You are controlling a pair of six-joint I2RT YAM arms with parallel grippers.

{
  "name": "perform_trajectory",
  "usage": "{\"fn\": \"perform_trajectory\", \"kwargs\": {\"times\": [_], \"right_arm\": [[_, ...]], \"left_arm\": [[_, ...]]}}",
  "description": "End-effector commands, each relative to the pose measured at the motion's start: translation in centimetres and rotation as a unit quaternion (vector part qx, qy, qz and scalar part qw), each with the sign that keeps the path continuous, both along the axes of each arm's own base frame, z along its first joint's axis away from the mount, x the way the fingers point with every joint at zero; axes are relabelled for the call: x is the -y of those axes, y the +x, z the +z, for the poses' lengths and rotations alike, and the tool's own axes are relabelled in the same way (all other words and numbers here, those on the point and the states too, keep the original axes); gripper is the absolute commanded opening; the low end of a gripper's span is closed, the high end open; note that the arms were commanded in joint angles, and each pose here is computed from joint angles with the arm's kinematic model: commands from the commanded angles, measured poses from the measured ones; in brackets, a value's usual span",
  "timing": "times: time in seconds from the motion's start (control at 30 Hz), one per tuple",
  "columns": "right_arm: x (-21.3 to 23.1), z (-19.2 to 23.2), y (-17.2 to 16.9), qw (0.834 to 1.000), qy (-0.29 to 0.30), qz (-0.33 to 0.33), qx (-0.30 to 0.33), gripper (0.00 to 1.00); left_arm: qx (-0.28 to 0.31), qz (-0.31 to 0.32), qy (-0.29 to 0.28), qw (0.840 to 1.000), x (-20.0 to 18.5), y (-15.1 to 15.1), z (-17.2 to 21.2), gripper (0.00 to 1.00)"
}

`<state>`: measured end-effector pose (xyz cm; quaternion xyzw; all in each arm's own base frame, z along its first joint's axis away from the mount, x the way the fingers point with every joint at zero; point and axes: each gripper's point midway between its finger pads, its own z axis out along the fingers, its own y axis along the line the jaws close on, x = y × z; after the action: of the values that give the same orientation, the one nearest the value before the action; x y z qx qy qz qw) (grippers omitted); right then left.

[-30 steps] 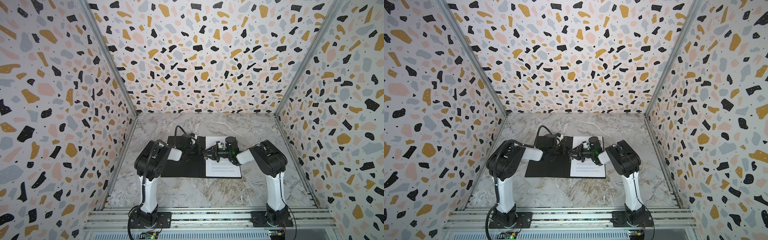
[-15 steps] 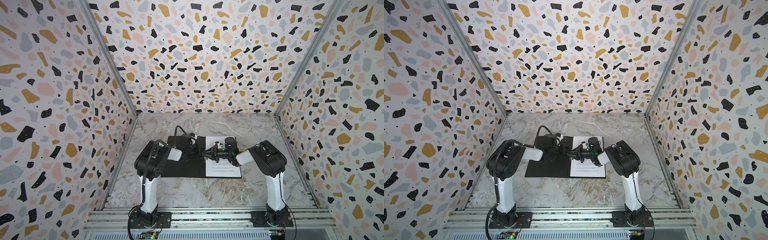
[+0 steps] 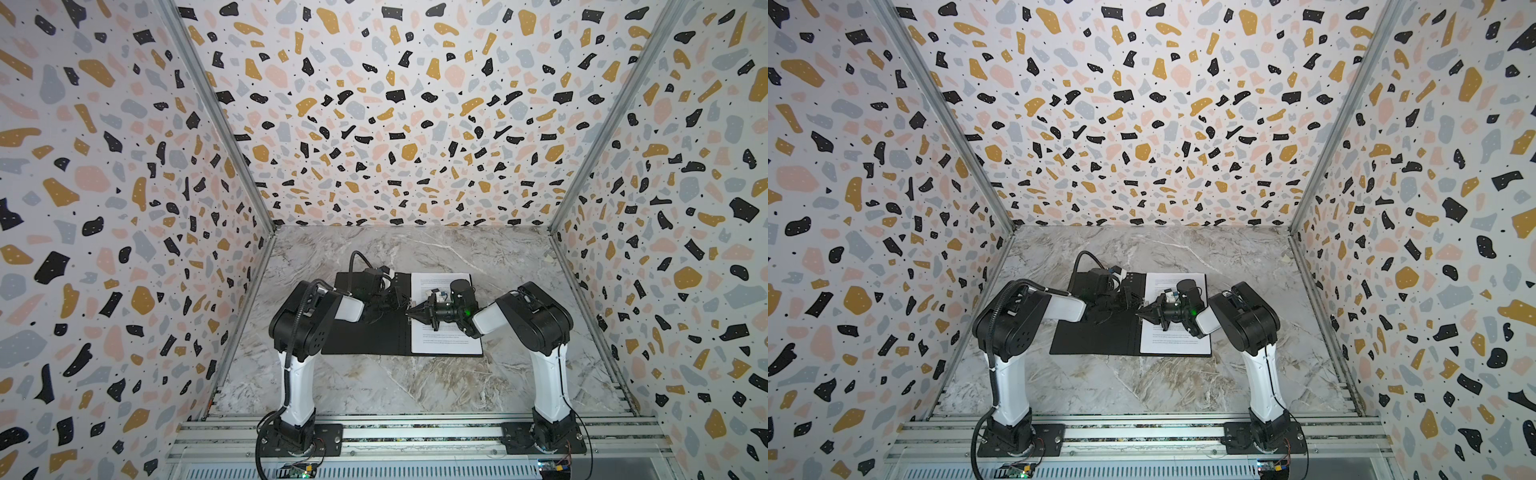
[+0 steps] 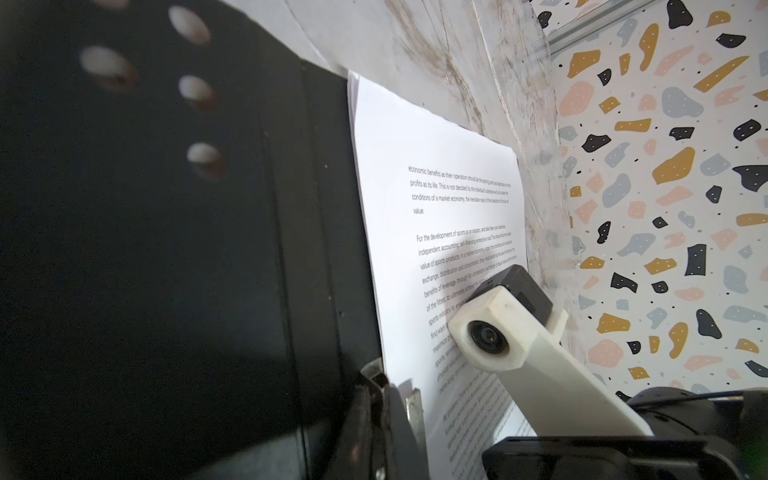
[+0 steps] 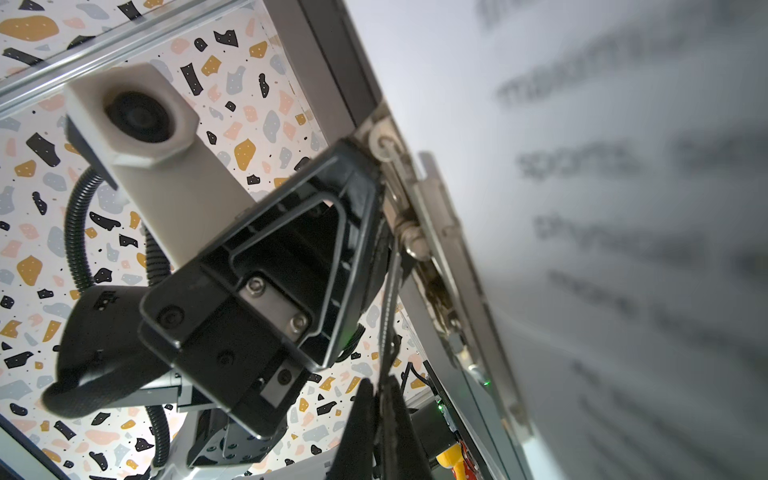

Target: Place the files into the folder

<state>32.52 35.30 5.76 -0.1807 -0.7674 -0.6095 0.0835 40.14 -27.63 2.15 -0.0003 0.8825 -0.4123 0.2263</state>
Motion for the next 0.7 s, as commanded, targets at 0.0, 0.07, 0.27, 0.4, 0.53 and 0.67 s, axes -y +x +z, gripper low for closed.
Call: {"fn": "perform_trajectory", "kwargs": {"times": [0.0, 0.07, 0.27, 0.4, 0.53, 0.67], "right_arm": [[-0.6, 1.1, -1.3, 0.999, 0.015, 0.027, 0.022, 0.05], [-0.6, 0.9, -1.4, 0.999, 0.014, 0.028, 0.020, 0.03], [-0.4, 0.6, -1.9, 0.999, 0.013, 0.028, 0.019, 0.00], [-0.3, 0.4, -2.2, 0.999, 0.011, 0.030, 0.018, 0.00], [-0.2, 0.0, -2.4, 0.999, 0.003, 0.036, 0.016, 0.00], [-0.2, -0.5, -2.7, 0.999, -0.008, 0.043, 0.018, 0.00]], "left_arm": [[-0.061, 0.015, 0.058, 0.996, -1.9, -2.0, -5.2, 0.08], [-0.061, 0.015, 0.058, 0.996, -1.9, -1.9, -5.2, 0.08], [-0.061, 0.014, 0.057, 0.996, -1.8, -1.9, -5.3, 0.08], [-0.062, 0.014, 0.058, 0.996, -1.9, -2.0, -5.4, 0.08], [-0.065, 0.015, 0.058, 0.996, -1.9, -2.1, -5.6, 0.08], [-0.067, 0.015, 0.058, 0.996, -1.9, -2.1, -5.7, 0.08]]}}
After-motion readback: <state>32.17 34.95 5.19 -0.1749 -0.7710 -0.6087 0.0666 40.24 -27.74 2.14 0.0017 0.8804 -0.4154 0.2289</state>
